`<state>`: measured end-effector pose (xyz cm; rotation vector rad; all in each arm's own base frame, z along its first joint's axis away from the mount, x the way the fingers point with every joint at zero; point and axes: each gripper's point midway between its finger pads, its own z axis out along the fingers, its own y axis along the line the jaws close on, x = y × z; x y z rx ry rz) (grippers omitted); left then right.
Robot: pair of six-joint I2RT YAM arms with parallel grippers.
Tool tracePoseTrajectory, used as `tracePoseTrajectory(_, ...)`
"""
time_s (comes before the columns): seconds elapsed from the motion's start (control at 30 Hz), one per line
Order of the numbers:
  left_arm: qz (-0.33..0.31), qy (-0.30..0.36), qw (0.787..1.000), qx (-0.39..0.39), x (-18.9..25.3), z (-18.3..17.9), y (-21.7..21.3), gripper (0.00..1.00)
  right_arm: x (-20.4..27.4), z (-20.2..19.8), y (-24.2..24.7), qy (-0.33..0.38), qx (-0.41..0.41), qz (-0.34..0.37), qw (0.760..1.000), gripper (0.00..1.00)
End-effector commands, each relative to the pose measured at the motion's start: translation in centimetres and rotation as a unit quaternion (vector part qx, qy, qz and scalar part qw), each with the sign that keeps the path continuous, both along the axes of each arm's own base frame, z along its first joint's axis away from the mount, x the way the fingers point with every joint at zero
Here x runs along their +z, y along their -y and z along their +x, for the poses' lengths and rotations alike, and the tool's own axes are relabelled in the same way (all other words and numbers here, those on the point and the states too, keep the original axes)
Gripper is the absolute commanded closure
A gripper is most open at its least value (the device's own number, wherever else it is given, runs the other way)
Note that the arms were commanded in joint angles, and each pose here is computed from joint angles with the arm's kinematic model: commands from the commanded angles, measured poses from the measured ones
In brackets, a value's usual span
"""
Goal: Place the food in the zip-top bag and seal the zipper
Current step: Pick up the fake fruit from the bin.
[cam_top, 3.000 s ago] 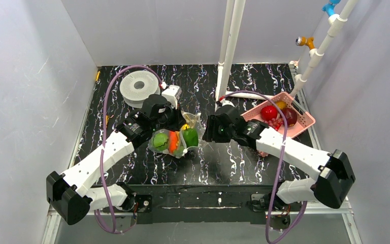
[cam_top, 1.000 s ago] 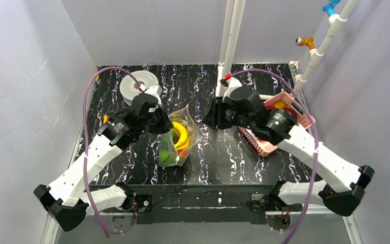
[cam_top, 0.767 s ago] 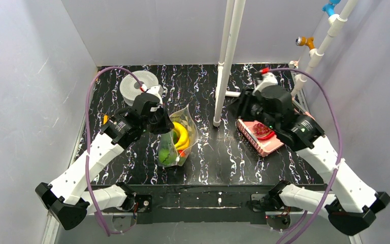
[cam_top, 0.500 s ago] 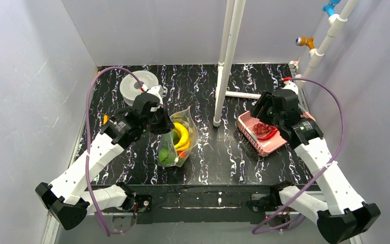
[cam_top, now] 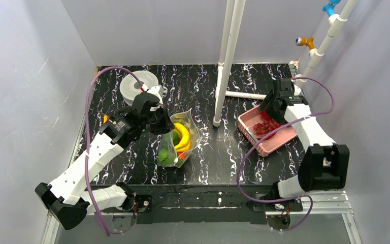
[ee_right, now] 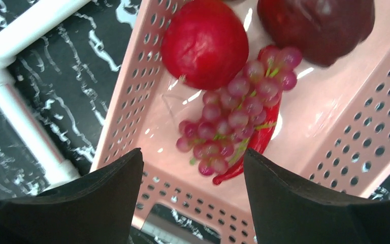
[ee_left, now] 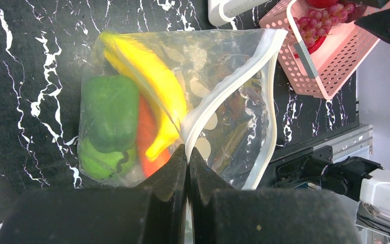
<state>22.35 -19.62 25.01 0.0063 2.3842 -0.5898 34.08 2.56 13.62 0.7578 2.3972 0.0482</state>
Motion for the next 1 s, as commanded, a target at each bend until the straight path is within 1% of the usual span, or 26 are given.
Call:
tracePoseTrajectory(0.0,-0.013,0.014,1.0,-0.003,1.8,-0.3,-0.2,1.0,1.1,4.6,1.7,0.015,0.034,-0.047,0.998,0.21)
tracePoseTrajectory(0.07,-0.013,0.013,1.0,-0.004,1.9,-0.3,-0.1,1.0,-0.1,5.2,2.8,-0.025,0.045,-0.085,0.995,0.2)
tracePoseTrajectory(0.17,-0.013,0.009,1.0,-0.007,1.8,-0.3,0.1,1.0,-1.2,6.2,3.5,-0.055,0.075,-0.117,0.989,0.18)
tracePoseTrajectory(0.27,-0.015,0.006,1.0,-0.011,1.8,-0.4,0.2,1.0,-2.1,7.0,3.2,-0.062,0.107,-0.121,0.985,0.16)
tracePoseTrajectory(0.37,-0.016,0.003,1.0,-0.014,1.8,-0.4,0.4,1.0,-2.3,7.2,3.3,-0.067,0.114,-0.127,0.983,0.09)
tracePoseTrajectory(0.43,-0.016,0.001,1.0,-0.015,1.8,-0.5,0.4,1.0,-2.3,7.3,3.5,-0.064,0.116,-0.132,0.982,0.06)
tracePoseTrajectory(0.83,-0.013,-0.003,1.0,-0.012,1.7,-0.7,0.1,1.0,-3.9,8.9,4.6,-0.069,0.161,-0.15,0.973,0.07)
tracePoseTrajectory(0.97,-0.012,-0.006,1.0,-0.011,1.7,-0.7,0.2,1.0,-4.5,9.4,4.1,-0.069,0.18,-0.14,0.971,0.08)
